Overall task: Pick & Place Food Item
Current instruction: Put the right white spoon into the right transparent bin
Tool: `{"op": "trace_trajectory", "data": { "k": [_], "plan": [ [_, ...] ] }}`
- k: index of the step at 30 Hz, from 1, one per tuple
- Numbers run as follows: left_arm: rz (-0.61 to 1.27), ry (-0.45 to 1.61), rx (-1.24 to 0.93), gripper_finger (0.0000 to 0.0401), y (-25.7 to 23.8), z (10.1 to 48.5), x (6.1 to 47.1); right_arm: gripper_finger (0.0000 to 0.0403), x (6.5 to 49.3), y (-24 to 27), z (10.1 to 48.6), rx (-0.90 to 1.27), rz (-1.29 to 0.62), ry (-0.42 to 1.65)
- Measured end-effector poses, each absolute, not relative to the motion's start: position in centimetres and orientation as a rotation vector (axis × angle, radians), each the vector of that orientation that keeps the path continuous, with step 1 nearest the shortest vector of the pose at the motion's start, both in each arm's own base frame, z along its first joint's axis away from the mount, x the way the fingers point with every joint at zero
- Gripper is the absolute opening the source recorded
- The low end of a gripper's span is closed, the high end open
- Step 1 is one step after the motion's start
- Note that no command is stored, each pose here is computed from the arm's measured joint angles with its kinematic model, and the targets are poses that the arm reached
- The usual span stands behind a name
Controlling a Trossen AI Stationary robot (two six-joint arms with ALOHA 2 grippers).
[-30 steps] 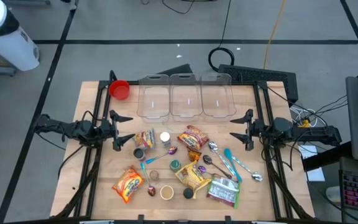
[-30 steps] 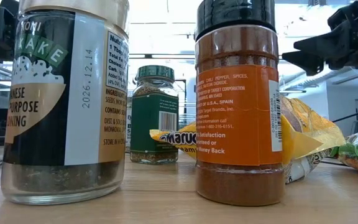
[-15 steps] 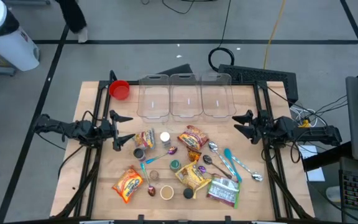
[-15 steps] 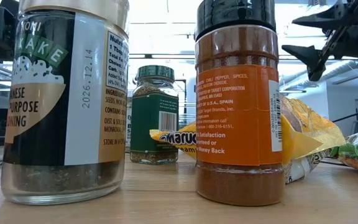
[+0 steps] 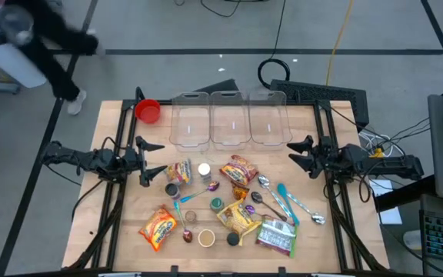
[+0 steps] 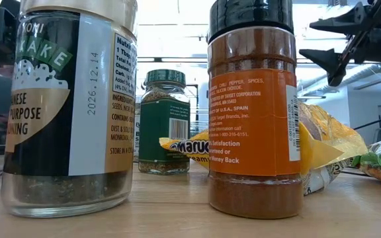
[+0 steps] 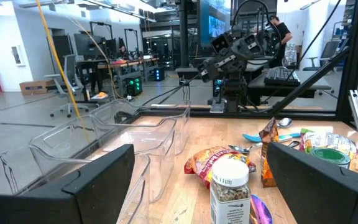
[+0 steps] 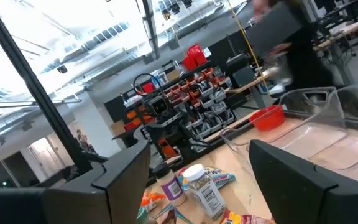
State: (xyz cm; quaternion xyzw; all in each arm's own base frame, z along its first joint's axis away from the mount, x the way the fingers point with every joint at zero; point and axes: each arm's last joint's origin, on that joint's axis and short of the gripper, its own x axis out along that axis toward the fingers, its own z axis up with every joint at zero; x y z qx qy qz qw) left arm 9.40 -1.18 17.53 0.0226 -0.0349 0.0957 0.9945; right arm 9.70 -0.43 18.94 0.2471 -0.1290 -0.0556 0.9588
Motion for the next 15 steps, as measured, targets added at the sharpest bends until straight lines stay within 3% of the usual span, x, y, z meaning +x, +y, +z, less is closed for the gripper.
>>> {"op": "trace_trajectory", "data": {
  "k": [4, 10, 15],
  "plan": [
    [0.191, -0.07, 0.045, 0.0374, -1.2, 17.5, 9.4, 0.0267, 9.9, -0.4, 18.9, 0.558, -0.088, -0.249],
    [0.191, -0.07, 0.045, 0.0374, -1.2, 17.5, 9.4, 0.0267, 10.1, 0.3, 20.0, 0.602, 0.157, -0.3],
    [0.191, -0.07, 0.045, 0.0374, -1.2, 17.5, 9.4, 0.0267, 10.6, 1.5, 20.7, 0.618, 0.254, -0.338]
  ]
}}
